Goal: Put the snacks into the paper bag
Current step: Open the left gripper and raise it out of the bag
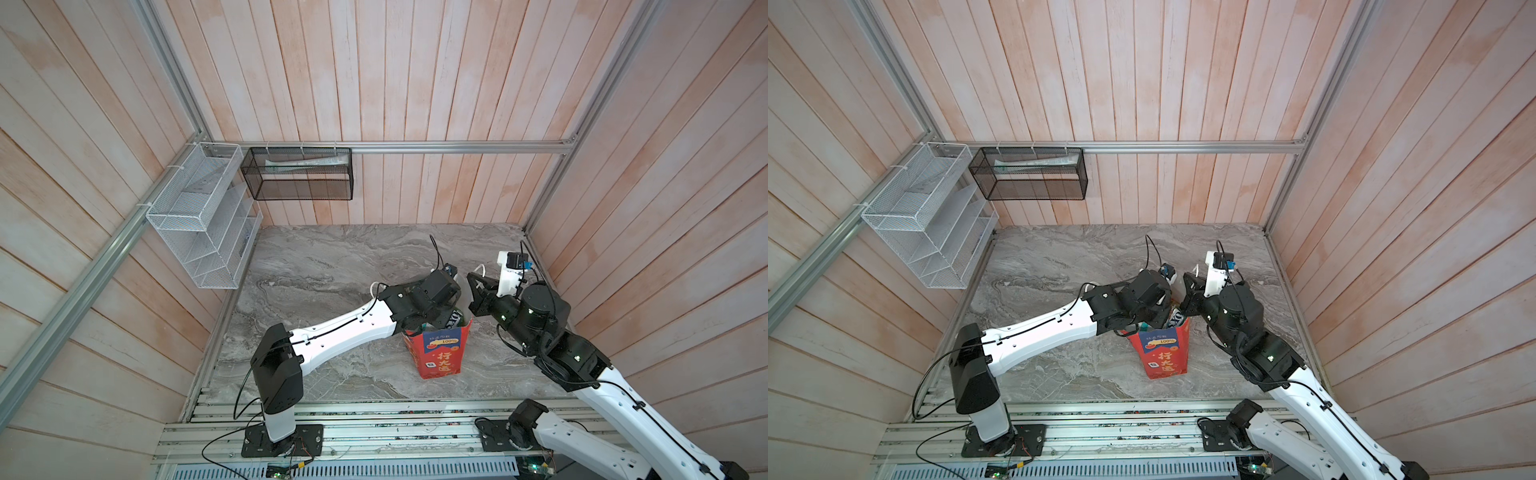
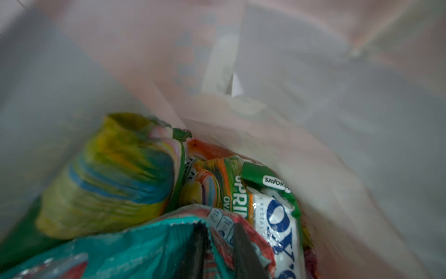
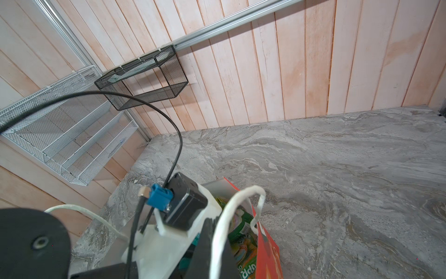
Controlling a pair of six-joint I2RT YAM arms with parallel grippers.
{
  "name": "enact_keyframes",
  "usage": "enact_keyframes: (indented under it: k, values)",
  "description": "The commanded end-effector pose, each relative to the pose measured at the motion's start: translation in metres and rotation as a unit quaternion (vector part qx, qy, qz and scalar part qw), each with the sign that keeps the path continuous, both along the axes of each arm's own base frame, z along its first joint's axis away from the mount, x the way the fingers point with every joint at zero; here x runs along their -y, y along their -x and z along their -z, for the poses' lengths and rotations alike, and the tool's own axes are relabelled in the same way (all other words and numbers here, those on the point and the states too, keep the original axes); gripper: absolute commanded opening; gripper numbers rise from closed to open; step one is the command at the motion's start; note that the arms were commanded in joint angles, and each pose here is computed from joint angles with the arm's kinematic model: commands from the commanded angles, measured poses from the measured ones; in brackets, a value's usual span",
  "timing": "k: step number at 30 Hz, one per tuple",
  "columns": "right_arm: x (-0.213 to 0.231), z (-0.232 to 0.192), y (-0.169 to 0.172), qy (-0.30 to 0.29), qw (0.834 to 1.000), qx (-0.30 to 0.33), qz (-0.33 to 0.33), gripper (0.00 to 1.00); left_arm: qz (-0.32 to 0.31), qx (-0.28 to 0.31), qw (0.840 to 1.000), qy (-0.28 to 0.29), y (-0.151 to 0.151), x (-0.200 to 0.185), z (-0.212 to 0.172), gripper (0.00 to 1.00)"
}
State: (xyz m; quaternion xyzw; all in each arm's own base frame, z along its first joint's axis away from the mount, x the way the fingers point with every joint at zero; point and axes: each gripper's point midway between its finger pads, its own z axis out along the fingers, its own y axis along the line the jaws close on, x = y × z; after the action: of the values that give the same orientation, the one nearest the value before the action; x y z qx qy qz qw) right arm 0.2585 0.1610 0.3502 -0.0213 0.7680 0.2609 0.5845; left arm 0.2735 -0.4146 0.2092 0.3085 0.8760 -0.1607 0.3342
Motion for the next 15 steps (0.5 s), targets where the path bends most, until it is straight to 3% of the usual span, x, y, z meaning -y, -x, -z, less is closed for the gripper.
enact_keyframes:
  k: [1,4,8,15]
  values:
    - [0.002,-0.010,-0.001,-0.009,1.000,0.020,0.007,0.00,0.023,-0.011,1.000,0.002,0.009,-0.005,-0.004,0.25]
    - [0.002,-0.010,-0.001,-0.008,1.000,0.020,0.009,0.00,0.053,-0.014,0.997,0.056,0.019,0.007,-0.031,0.29]
    - [0.003,-0.010,-0.001,-0.008,1.000,0.020,0.011,0.00,0.043,0.009,0.991,0.129,0.020,0.008,-0.082,0.35]
    - [0.004,-0.012,0.000,-0.009,1.000,0.022,0.012,0.00,-0.001,0.082,0.975,0.204,0.022,-0.030,-0.166,0.49]
